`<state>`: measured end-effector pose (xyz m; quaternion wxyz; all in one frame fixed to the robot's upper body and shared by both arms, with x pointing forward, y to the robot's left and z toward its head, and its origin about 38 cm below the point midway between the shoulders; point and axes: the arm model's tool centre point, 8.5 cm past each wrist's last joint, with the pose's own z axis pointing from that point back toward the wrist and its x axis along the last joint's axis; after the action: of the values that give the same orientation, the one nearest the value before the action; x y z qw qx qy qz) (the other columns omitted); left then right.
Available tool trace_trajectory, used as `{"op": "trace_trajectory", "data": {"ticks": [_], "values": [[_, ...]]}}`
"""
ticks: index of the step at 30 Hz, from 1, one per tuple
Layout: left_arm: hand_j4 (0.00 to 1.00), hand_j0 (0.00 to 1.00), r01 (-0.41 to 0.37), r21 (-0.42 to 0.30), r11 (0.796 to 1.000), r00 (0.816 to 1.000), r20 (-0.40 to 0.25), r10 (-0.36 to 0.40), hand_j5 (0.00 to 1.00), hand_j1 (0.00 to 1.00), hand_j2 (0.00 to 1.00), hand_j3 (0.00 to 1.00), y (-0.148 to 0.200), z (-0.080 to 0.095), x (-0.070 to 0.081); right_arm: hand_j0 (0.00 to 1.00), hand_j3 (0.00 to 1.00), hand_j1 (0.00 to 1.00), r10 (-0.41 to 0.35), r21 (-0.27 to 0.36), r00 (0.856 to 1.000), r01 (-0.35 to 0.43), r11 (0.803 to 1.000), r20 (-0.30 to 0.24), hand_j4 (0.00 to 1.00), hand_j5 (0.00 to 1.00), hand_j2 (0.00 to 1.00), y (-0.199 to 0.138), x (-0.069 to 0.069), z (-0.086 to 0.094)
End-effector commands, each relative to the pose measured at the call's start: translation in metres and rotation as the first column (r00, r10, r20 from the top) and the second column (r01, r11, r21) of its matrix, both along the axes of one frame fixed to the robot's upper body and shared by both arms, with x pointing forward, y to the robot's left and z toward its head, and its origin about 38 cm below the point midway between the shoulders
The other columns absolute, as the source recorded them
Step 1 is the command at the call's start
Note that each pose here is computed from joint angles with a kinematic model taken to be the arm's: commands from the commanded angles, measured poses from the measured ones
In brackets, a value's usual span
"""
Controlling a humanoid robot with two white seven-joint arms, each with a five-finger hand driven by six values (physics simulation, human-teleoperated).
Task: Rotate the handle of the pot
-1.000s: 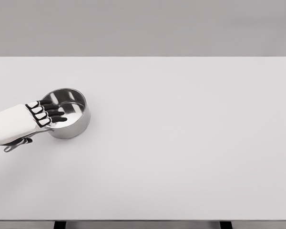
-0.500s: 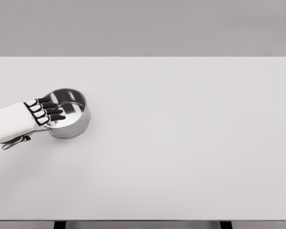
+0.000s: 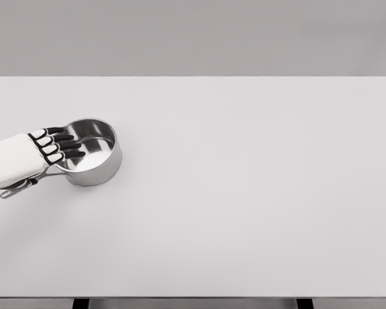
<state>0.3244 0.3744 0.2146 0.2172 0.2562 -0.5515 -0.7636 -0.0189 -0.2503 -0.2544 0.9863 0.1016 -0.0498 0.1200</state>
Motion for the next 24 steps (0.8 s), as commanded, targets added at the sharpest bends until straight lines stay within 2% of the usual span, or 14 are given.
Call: {"op": "trace_trajectory", "data": {"ticks": [1, 12, 19, 24], "values": [[1.00, 1.00, -0.002, 0.005, 1.000, 1.000, 0.001, 0.002, 1.00, 1.00, 1.00, 1.00, 0.001, 0.000, 0.000, 1.00, 1.00, 1.00, 0.000, 0.000, 1.000, 0.000, 1.000, 0.000, 1.00, 1.00, 1.00, 0.000, 0.000, 0.000], [1.00, 1.00, -0.001, 0.000, 1.000, 1.000, 0.023, 0.001, 1.00, 1.00, 1.00, 1.00, 0.001, 0.009, 0.002, 1.00, 1.00, 1.00, 0.000, 0.000, 1.000, 0.000, 1.000, 0.000, 1.00, 1.00, 1.00, 0.000, 0.000, 0.000], [1.00, 1.00, -0.012, -0.053, 0.999, 1.000, -0.016, 0.011, 1.00, 1.00, 1.00, 1.00, 0.005, 0.013, -0.002, 1.00, 1.00, 1.00, 0.000, 0.000, 1.000, 0.000, 1.000, 0.000, 1.00, 1.00, 1.00, 0.000, 0.000, 0.000], [1.00, 1.00, -0.020, -0.057, 0.998, 0.999, -0.043, 0.017, 1.00, 1.00, 1.00, 1.00, 0.006, 0.003, -0.007, 1.00, 1.00, 1.00, 0.000, 0.000, 1.000, 0.000, 1.000, 0.000, 1.00, 1.00, 1.00, 0.000, 0.000, 0.000]]}}
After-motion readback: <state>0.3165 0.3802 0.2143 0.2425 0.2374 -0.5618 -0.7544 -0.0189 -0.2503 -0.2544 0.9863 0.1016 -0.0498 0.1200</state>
